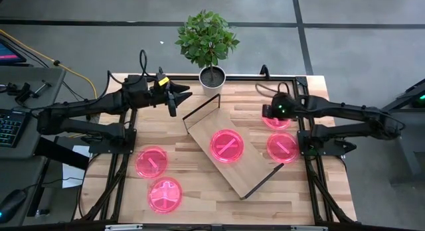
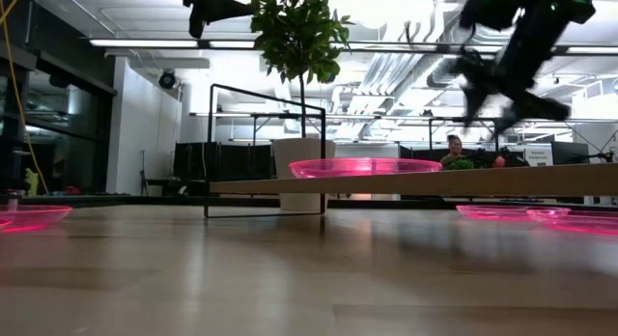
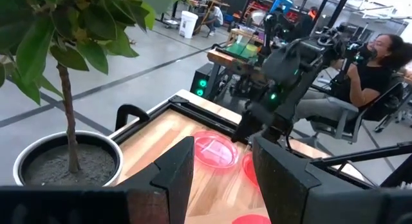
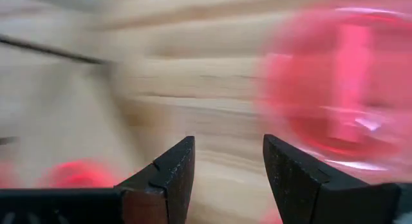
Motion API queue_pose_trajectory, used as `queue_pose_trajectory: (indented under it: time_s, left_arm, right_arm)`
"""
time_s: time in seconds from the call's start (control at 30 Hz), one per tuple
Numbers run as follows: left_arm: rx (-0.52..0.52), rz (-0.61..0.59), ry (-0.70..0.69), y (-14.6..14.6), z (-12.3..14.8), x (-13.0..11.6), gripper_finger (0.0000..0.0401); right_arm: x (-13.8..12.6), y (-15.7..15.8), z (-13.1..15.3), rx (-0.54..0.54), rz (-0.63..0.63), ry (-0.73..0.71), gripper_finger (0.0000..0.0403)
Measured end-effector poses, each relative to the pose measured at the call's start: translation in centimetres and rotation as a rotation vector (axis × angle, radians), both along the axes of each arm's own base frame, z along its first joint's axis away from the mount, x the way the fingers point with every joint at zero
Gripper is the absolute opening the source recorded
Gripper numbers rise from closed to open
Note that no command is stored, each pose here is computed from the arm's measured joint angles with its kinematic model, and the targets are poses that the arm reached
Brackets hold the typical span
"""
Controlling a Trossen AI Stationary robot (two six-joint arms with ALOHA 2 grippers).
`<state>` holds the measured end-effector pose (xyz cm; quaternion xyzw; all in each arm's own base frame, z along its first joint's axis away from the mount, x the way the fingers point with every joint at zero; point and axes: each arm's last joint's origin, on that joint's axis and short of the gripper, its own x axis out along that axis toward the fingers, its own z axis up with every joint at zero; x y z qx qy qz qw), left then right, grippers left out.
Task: Place and stack plates onto a shelf
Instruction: Stack the pink plate on top of the other pink plate on the shelf
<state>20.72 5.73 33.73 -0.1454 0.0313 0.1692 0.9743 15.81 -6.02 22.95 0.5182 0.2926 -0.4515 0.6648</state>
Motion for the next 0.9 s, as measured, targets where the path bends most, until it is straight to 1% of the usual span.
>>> queue_pose_trajectory:
  time_s: [0.13,0.23,0.33,0.57,0.73,0.9]
  left_arm:
    - [0.001,0.001,-0.003,0.0,0.0,0.0,0.0149]
    - [0.002,0.001,-0.003,0.0,0.0,0.0,0.015]
    - [0.002,0.001,-0.003,0.0,0.0,0.0,0.0149]
    - [0.001,0.001,0.0,0.0,0.0,0.1,0.0149]
    - [0.001,0.001,0.001,0.0,0.0,0.1,0.015]
    - [0.001,0.001,0.001,0.0,0.0,0.1,0.0149]
  right_arm:
    - [-0.9,0.1,-1.5,0.041,-0.1,0.223,0.0167]
    - [-1.3,0.1,-2.2,0.05,-0.149,0.336,0.0167]
    - [-1.3,0.0,-2.8,0.048,-0.2,0.416,0.0167]
    - [-2.0,0.2,-5.8,0.075,-0.267,0.53,0.0167]
    - [-2.1,0.0,-6.2,0.014,-0.4,0.506,0.0167]
    - [-2.2,-0.3,-6.3,-0.014,-0.45,0.504,0.0167]
